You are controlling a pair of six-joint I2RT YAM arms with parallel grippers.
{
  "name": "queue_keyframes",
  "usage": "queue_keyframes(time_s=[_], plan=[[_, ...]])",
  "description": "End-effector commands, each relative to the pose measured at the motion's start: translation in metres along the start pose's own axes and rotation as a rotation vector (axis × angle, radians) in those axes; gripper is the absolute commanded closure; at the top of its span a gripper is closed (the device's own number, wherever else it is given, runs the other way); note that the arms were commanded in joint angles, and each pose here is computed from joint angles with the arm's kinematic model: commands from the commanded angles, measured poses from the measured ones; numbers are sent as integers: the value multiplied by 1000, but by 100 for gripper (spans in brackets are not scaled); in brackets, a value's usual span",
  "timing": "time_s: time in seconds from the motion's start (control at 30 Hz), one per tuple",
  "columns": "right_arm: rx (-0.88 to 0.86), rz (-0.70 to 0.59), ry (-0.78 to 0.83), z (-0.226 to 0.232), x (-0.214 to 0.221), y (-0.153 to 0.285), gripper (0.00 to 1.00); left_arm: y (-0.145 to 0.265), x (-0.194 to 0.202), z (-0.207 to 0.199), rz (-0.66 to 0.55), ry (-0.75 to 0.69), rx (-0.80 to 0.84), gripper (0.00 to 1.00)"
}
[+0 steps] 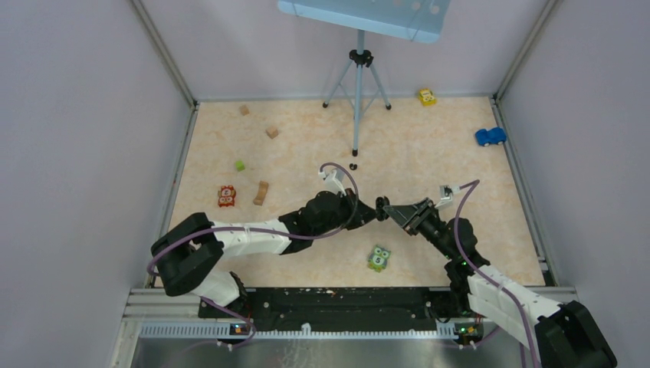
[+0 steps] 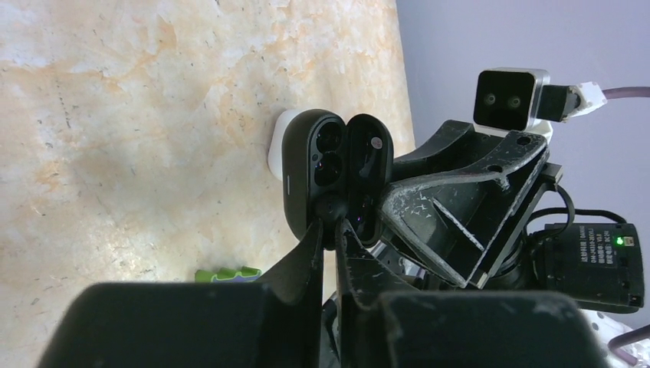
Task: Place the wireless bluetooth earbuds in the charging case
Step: Insert the right earbud into the right side groove of the charging case.
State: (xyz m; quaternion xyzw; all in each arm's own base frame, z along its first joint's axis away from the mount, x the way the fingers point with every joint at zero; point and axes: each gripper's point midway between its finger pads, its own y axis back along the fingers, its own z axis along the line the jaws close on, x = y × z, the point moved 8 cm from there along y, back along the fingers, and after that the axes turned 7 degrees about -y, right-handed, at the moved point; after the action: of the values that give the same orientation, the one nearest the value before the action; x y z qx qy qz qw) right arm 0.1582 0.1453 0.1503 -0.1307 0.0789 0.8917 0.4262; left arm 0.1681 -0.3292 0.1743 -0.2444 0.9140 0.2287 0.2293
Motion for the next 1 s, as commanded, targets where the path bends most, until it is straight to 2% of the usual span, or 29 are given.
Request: queue_keyframes(time_s=[0.0, 0.1, 0.27, 0.53, 0.97], plan=[[-86, -18, 1, 1, 4, 11, 93, 2, -6, -4, -19, -35, -18, 83], [-44, -9, -4, -5, 5, 8, 93, 11, -14, -18, -37, -37, 32, 75], [-47, -7, -2, -4, 5, 8, 93, 3, -6, -7, -13, -40, -6, 70], [-44, -2, -2, -4, 6, 8, 93, 5, -9, -14, -22, -62, 22, 64], [-37, 0, 0, -5, 6, 7, 93, 6, -10, -25, -20, -89, 79, 62]])
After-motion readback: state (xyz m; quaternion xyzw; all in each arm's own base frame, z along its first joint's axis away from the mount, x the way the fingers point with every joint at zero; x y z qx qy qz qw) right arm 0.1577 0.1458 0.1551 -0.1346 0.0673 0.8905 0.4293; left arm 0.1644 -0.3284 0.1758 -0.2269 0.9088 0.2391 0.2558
